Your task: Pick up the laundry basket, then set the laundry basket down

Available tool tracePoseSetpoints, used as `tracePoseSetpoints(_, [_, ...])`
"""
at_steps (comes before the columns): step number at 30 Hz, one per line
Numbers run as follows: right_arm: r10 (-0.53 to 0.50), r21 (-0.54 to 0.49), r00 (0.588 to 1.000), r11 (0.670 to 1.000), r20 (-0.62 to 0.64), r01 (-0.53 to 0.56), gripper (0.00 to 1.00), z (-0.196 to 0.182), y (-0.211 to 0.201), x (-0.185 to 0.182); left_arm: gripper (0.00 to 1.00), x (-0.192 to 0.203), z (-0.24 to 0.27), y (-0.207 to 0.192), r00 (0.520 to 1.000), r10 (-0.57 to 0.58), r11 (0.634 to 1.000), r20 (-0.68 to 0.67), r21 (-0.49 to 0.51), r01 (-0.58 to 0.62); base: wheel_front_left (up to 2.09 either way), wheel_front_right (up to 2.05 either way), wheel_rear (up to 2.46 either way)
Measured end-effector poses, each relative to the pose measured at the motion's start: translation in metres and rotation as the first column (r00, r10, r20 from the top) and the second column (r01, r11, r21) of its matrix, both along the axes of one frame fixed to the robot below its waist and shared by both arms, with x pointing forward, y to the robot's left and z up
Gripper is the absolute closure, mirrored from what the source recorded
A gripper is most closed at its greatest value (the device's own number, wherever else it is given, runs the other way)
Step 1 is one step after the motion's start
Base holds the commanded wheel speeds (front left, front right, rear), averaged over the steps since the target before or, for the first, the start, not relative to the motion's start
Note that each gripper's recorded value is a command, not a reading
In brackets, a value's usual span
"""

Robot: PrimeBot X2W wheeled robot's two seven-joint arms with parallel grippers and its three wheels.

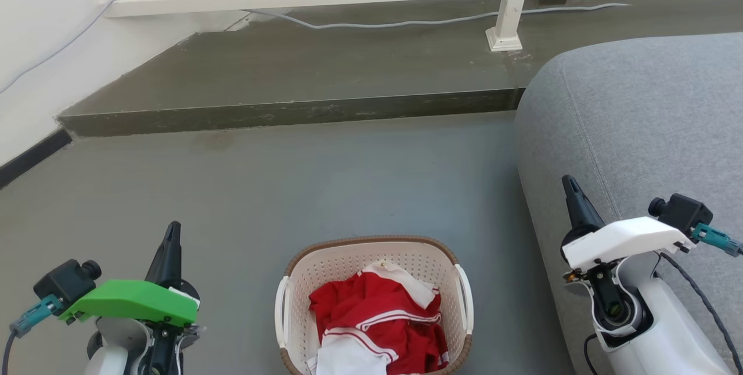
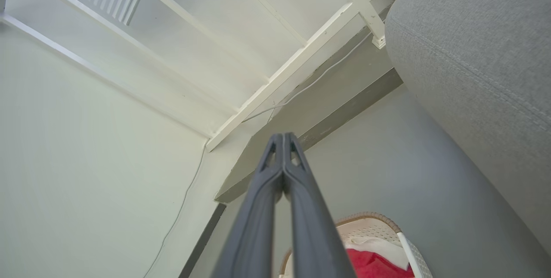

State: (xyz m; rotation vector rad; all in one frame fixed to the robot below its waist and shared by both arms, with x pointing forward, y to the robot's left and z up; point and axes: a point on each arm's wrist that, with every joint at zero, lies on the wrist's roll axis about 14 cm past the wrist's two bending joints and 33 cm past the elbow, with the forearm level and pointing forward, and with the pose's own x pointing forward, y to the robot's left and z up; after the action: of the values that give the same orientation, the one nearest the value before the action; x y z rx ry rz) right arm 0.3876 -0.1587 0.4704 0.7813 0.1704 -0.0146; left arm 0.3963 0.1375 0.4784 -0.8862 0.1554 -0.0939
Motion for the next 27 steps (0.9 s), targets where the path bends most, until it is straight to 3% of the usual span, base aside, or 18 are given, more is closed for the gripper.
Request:
tracePoseSetpoints(15, [-0.042,0.184,0.999,0.982,-0.016,0.044,1.00,0.001,-0.011,0.000,1.00,-0.001,0.001,0.012,0.998,0.045,0.987,-0.034,-0.153,-0.050,0.00,0.00,0.00])
tracePoseSetpoints(27, [-0.074,0.342,0.997,0.937,-0.017,0.075,1.00,0.005,-0.018,0.001,1.00,-0.002,0.004,0.019,0.996,0.069,0.954,-0.052,-0.289,-0.081,0.00,0.00,0.00])
